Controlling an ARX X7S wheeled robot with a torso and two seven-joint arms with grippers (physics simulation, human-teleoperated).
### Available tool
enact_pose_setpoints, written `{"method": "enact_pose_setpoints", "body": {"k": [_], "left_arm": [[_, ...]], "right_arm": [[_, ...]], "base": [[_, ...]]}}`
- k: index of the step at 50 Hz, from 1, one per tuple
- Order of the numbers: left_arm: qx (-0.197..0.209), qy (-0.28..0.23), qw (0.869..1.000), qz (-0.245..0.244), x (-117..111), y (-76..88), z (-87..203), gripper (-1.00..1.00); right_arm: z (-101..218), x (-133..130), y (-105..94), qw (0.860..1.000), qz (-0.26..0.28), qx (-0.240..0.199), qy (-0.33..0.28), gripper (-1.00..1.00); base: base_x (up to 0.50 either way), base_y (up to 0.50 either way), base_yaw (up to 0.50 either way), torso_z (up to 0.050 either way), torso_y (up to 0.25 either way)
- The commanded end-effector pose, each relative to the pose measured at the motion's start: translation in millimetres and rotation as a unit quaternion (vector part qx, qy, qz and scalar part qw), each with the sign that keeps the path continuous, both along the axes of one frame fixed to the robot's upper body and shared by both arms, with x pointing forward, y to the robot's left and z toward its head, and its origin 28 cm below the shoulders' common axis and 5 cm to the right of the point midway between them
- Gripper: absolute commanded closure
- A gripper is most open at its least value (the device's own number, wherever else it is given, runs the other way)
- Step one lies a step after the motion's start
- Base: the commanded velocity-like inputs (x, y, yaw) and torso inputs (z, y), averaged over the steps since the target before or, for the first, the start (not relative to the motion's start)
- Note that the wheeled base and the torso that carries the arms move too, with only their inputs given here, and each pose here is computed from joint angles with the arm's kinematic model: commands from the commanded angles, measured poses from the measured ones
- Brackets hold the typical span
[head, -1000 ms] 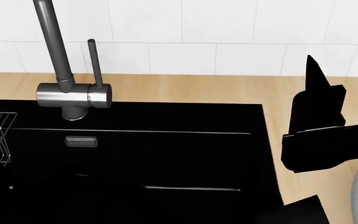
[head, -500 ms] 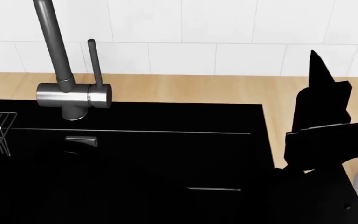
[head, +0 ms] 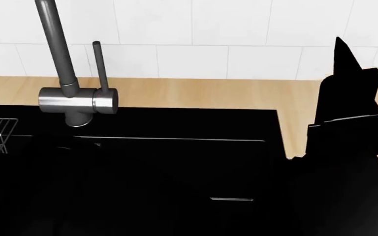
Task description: Pick the cup and bowl from the sink and place them on the counter for drying.
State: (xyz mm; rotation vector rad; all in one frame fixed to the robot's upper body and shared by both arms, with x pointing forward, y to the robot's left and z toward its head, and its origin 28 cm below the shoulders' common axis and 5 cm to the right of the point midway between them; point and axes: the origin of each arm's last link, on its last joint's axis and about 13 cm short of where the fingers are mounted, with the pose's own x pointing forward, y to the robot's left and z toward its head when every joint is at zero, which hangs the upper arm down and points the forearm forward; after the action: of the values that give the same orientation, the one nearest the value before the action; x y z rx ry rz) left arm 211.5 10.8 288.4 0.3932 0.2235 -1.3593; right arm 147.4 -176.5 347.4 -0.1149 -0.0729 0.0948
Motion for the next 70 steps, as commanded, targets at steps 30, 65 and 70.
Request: {"method": "enact_pose_setpoints", "body": {"k": [30,65,70], "left_arm": [[-0.082,0.005,0.989,0.122,13,71.2,24,-1.00],[-0.098,-0.048,0.922,0.373,50,156.7,33,-1.00],[-0.098,-0.055,0.913,0.392,39,145.8,32,-1.00]], "right_arm": [[5,14,-7.4,0.999,-0.034,0.011,-0.017,-1.00],[19,-16,-14.9,0.995,-0.094,-0.021,-0.009,-1.00],[28,-20,-14.3,0.995,-0.093,-0.031,-0.020,-1.00]], "base": [[0.00,0.00,0.00,0.000,0.000],[0.00,0.00,0.00,0.000,0.000],[0.00,0.00,0.00,0.000,0.000]]}}
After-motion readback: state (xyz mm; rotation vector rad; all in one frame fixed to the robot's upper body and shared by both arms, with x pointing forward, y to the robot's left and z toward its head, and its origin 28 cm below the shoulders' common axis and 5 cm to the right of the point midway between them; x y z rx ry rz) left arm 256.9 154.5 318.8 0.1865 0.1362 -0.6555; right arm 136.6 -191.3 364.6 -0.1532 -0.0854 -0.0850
